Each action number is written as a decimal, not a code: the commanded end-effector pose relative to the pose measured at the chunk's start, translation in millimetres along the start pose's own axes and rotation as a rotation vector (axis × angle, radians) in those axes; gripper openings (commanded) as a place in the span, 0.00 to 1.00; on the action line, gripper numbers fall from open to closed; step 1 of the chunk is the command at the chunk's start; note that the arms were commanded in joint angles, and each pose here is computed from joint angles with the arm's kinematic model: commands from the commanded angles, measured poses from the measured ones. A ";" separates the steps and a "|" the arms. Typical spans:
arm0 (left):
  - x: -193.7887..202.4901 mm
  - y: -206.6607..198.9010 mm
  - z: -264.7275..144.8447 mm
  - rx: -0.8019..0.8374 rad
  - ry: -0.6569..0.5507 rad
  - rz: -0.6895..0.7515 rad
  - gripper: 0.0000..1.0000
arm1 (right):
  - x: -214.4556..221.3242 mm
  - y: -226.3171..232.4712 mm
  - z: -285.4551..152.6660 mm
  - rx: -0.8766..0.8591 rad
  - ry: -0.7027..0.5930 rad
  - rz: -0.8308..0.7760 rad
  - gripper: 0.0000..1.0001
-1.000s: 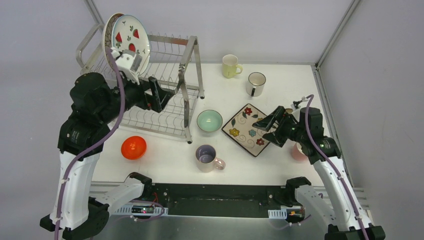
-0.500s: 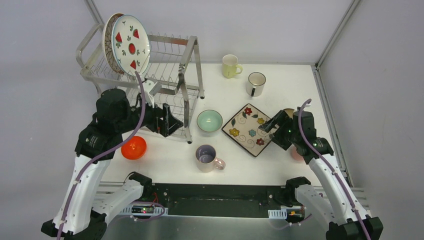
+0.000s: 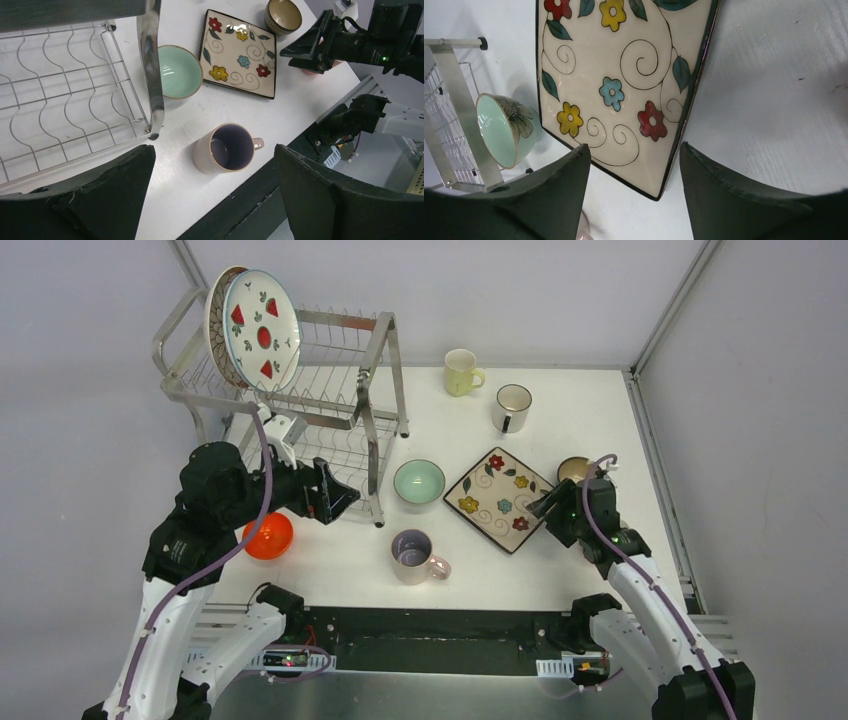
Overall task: Load the mixed dishes into the dish rack
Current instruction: Pick up the plate at the center of the board.
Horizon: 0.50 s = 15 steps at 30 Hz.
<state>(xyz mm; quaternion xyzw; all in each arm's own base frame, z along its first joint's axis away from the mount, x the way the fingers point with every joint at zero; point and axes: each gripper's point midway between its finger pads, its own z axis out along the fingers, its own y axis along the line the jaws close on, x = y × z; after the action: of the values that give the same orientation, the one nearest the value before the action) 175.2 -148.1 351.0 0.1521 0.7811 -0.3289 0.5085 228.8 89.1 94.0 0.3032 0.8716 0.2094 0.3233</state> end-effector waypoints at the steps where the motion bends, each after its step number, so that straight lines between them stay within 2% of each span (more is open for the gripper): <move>1: -23.9 -2.5 -6.3 -0.016 -0.094 0.010 0.92 | -10.7 6.2 11.6 -0.048 -0.062 0.009 0.66; 6: -23.2 -6.3 -8.5 0.000 -0.095 0.003 0.91 | -7.7 -10.3 22.4 -0.007 -0.058 0.022 0.63; 15: -28.5 -10.7 -11.7 0.011 -0.109 -0.002 0.91 | -1.6 -16.6 34.0 -0.037 -0.044 0.053 0.65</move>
<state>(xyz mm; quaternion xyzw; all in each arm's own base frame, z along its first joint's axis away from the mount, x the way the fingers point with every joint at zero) 174.2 -146.6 358.8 0.1414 0.7738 -0.3328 0.5201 236.6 79.5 58.9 0.3248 0.8642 0.2059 0.3246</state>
